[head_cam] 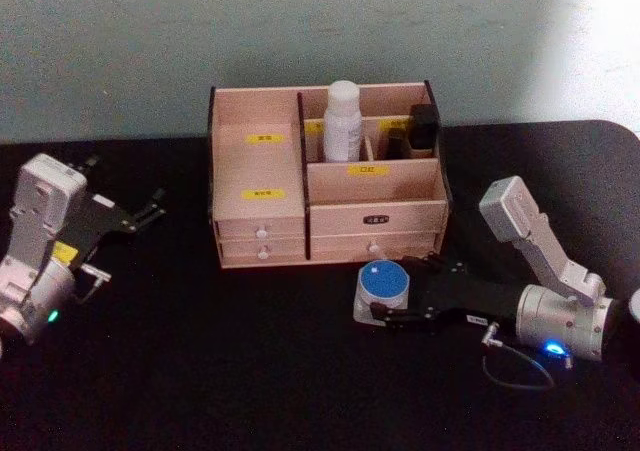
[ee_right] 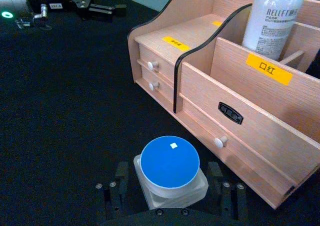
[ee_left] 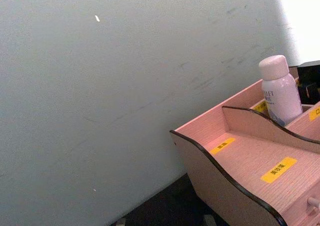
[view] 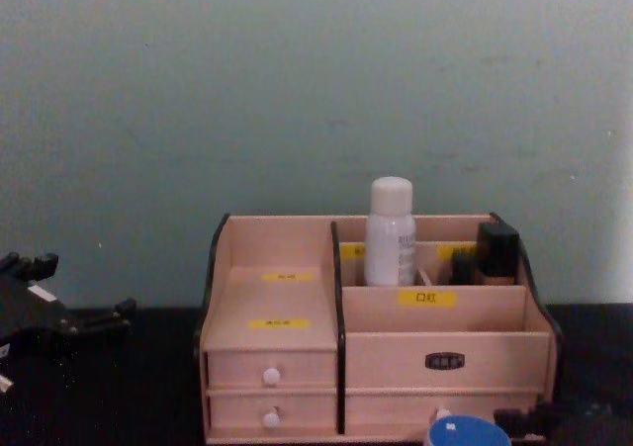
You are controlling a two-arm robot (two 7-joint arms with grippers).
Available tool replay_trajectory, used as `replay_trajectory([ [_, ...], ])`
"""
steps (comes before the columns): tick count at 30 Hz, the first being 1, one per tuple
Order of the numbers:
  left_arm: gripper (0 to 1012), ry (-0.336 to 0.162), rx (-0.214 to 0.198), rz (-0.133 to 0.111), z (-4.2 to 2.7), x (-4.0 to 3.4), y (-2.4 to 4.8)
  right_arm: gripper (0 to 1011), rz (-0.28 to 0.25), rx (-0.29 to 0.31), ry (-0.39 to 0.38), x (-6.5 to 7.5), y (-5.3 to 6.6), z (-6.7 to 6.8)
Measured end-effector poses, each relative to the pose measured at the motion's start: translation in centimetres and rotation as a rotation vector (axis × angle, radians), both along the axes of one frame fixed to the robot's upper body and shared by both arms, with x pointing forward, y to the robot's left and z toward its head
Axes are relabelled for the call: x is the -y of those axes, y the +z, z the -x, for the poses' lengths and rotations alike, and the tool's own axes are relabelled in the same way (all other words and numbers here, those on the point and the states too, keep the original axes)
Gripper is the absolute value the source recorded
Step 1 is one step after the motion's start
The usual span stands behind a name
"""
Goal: Pick up the facial cleanser and watermelon frost from the table and place them into the tiered storage box.
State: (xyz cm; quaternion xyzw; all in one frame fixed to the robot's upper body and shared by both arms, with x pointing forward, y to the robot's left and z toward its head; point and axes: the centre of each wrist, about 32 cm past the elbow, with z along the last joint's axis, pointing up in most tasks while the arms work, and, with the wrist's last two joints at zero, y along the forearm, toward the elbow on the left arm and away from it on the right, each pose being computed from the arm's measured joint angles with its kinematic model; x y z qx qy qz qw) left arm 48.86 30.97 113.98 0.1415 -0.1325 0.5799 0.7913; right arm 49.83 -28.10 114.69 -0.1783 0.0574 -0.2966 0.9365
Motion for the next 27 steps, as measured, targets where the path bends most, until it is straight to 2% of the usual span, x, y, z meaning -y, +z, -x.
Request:
replay_trajectory([
  [10, 1001, 0.0, 0.0, 0.0, 0.0, 0.0, 0.0, 1003, 0.002, 0.005, 0.006, -0.47, -0.09, -0.52],
  [25, 1001, 0.0, 0.0, 0.0, 0.0, 0.0, 0.0, 1003, 0.011, 0.012, 0.001, -0.57, -0.09, -0.57],
  [27, 1001, 0.0, 0.0, 0.0, 0.0, 0.0, 0.0, 980, 0.011, 0.012, 0.001, -0.56, -0.09, -0.56],
])
